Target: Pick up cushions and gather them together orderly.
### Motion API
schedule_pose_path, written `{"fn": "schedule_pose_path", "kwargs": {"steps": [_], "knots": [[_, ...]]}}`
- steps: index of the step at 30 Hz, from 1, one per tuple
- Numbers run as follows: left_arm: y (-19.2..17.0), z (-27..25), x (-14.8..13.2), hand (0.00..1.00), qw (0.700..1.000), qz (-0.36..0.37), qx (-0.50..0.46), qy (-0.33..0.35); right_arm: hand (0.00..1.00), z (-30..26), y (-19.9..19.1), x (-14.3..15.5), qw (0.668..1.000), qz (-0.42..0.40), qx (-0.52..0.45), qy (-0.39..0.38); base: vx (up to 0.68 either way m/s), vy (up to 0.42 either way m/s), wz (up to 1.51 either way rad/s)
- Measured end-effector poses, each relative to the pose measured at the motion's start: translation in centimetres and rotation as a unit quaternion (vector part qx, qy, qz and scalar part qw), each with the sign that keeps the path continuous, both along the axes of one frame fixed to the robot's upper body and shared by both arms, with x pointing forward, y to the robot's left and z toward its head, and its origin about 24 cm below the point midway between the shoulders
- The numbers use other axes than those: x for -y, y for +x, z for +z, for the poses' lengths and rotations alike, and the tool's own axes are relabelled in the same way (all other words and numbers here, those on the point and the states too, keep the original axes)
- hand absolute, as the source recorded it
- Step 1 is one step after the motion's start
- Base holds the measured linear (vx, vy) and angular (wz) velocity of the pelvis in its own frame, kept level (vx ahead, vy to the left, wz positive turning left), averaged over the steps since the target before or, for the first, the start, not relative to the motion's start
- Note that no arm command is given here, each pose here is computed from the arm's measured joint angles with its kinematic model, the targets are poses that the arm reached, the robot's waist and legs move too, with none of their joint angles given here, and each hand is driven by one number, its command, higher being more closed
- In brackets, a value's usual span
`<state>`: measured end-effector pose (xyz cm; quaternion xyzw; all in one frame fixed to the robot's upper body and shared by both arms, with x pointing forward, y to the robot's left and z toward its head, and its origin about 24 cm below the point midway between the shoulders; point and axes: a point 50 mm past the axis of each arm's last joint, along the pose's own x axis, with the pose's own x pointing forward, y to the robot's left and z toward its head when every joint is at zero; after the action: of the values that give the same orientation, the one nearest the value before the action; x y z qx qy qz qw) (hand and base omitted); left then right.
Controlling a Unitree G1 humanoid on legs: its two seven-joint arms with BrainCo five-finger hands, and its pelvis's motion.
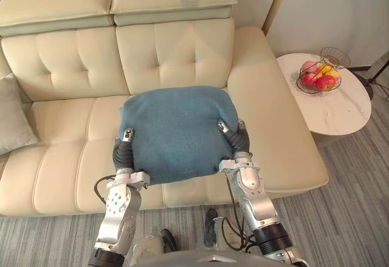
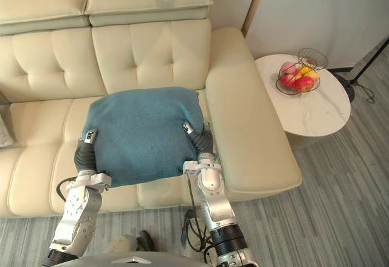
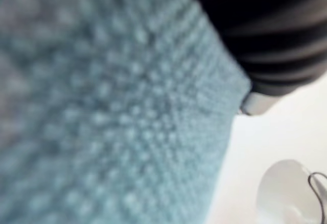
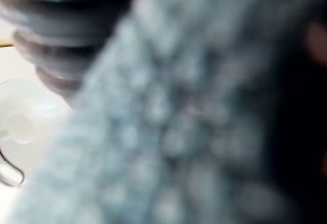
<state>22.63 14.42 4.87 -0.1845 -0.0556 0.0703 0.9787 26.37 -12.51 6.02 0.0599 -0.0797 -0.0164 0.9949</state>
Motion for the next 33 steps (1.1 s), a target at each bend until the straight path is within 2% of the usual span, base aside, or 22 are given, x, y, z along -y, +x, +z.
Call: {"fn": "schedule_pose_path", "kwargs": {"steps": [6, 12, 17, 25, 28, 33], "knots": [[0.2, -0.9, 2.0, 1.00, 0.998, -0.057, -0.019, -0.006, 1.00, -1.9, -1.5, 2.4, 0.999, -0.036, -0.039, 0.002, 0.23, -0.043, 0.20], [-0.4, -1.0, 1.8, 1.00, 0.998, -0.052, -0.018, -0.019, 1.00, -1.0, -2.3, 2.2, 0.999, -0.033, -0.019, 0.012, 0.16, 0.147, -0.51], [-0.6, -0.9, 1.0, 1.00, 0.999, -0.045, -0.017, -0.002, 1.00, -1.4, -2.2, 1.3, 0.999, -0.031, -0.028, 0.028, 0.12, 0.218, -0.32], [-1.9, -1.8, 0.8, 1.00, 0.999, -0.038, -0.039, 0.000, 1.00, -3.1, -2.3, 1.1, 0.998, -0.017, -0.065, -0.004, -0.04, -0.012, -0.13], [-1.3, -1.4, 1.0, 1.00, 0.999, -0.038, -0.033, 0.008, 1.00, -3.4, -2.0, 1.3, 0.997, -0.019, -0.069, -0.029, -0.10, -0.036, 0.00], [3.5, 2.0, 1.2, 1.00, 0.998, -0.033, 0.030, 0.040, 1.00, -0.1, 2.6, 0.9, 0.998, -0.031, -0.019, -0.055, -0.20, 0.004, 0.03]]}}
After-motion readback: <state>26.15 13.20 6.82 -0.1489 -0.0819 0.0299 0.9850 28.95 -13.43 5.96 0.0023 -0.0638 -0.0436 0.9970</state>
